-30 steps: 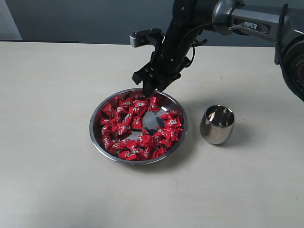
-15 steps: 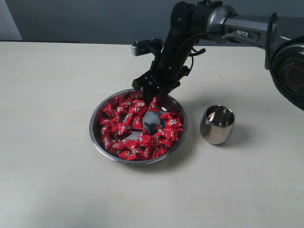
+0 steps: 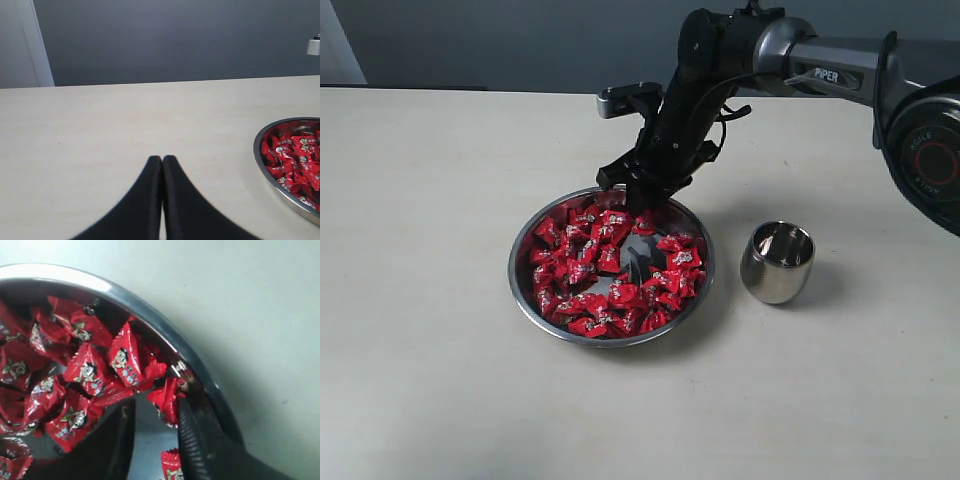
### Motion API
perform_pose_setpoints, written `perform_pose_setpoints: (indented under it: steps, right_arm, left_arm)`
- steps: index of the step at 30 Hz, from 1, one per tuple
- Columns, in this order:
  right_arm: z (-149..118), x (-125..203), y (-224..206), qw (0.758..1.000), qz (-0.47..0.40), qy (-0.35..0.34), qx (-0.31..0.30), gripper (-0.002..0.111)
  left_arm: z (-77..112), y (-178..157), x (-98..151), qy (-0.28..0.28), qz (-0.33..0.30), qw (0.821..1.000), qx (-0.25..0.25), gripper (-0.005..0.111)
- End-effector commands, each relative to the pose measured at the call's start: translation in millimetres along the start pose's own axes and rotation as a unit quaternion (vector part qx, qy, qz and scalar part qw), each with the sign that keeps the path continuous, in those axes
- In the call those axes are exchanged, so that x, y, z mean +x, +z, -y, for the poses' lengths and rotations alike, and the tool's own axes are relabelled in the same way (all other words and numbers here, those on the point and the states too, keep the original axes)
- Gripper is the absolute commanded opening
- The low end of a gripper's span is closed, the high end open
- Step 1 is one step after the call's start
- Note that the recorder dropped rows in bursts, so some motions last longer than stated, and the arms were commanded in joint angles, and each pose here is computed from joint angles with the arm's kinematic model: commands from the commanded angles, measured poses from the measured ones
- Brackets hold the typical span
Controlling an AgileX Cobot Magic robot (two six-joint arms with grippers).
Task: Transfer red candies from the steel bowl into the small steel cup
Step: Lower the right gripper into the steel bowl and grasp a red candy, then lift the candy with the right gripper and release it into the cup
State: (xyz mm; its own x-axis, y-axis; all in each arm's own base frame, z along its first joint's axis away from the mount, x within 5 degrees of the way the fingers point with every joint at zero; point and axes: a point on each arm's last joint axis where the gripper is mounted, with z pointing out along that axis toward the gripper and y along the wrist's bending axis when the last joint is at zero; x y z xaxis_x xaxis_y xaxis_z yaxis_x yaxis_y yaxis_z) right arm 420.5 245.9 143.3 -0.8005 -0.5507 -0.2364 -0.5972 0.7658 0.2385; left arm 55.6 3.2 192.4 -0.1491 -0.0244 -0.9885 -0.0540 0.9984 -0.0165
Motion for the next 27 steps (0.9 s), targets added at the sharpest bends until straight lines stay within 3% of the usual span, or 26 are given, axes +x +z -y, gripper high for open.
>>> perform_pose_setpoints:
  steps: [1,4,6,14,19,27]
  right_arm:
    - [-0.1,1.5,1.6,1.000,-0.010,0.001,-0.003,0.037]
    - [0.8,1.7,4.7,1.000,-0.011,0.002,-0.003,0.047]
    - [1.6,1.1,6.4,1.000,-0.007,0.002,-0.001,0.045]
    - [3.7,1.0,12.4,1.000,-0.005,0.003,0.002,0.022]
    - [-0.3,2.5,3.2,1.000,-0.017,0.002,-0.006,-0.001]
    - [-11.0,-4.3,-38.3,0.999,0.025,-0.020,0.001,-0.001]
  left_arm:
    - [0.3,-0.2,0.2,0.000,0.003,1.000,0.003,0.000]
    - [0.3,-0.2,0.2,0.000,0.003,1.000,0.003,0.000]
    - [0.3,-0.2,0.2,0.000,0.003,1.000,0.003,0.000]
    - [0.3,-0.2,0.2,0.000,0.003,1.000,0.003,0.000]
    - [0.3,-0.2,0.2,0.000,0.003,1.000,0.003,0.000]
    - [0.3,-0.2,0.2,0.000,0.003,1.000,0.003,0.000]
